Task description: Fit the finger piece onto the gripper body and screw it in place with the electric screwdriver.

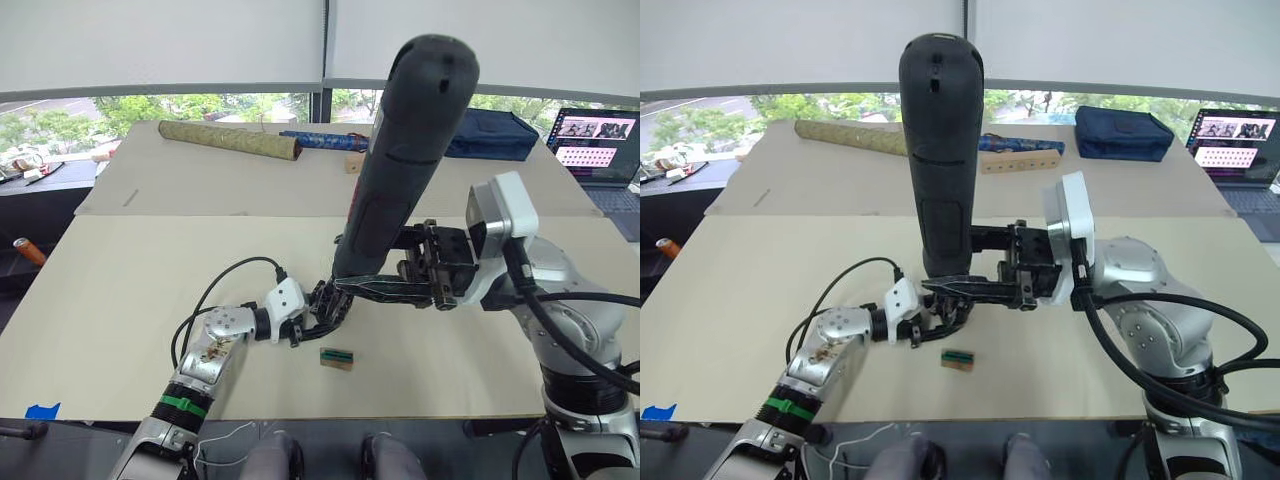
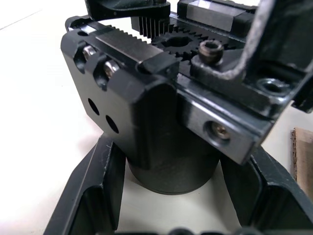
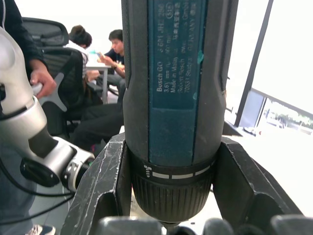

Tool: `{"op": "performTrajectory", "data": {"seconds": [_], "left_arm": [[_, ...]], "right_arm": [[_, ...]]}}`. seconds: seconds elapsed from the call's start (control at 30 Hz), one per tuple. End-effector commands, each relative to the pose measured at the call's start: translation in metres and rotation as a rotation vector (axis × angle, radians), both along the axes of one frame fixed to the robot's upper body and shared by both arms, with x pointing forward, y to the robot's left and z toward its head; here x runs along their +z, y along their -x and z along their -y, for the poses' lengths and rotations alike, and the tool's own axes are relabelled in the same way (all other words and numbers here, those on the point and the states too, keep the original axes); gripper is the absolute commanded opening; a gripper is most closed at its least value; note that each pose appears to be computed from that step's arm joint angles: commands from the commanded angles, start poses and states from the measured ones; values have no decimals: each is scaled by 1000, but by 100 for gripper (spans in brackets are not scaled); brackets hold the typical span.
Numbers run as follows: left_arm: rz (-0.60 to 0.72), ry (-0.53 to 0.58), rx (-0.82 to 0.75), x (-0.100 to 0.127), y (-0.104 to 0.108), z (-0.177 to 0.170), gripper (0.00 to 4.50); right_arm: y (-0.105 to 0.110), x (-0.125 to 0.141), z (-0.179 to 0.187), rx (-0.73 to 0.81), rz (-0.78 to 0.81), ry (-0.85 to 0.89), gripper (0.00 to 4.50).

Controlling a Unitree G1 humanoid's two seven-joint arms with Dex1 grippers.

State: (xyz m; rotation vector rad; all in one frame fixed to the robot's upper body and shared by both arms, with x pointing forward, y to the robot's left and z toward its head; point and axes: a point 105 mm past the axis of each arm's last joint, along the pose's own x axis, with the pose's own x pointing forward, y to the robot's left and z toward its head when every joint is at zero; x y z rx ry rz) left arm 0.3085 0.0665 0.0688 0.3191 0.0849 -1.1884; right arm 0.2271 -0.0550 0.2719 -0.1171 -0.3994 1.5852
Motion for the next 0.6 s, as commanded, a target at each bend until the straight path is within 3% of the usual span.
{"op": "performTrajectory", "data": {"seconds": [0.03, 0.37, 0.6], "left_arm": [[-68, -44, 9, -20, 6, -2, 229], [-81, -28, -13, -19, 12, 1, 229], [-97, -21, -15, -21, 15, -1, 229]], "right_arm": [[1, 12, -6, 11, 58, -13, 190], [-7, 20, -22, 18, 69, -41, 190], [-12, 11, -27, 6, 73, -11, 190]]}}
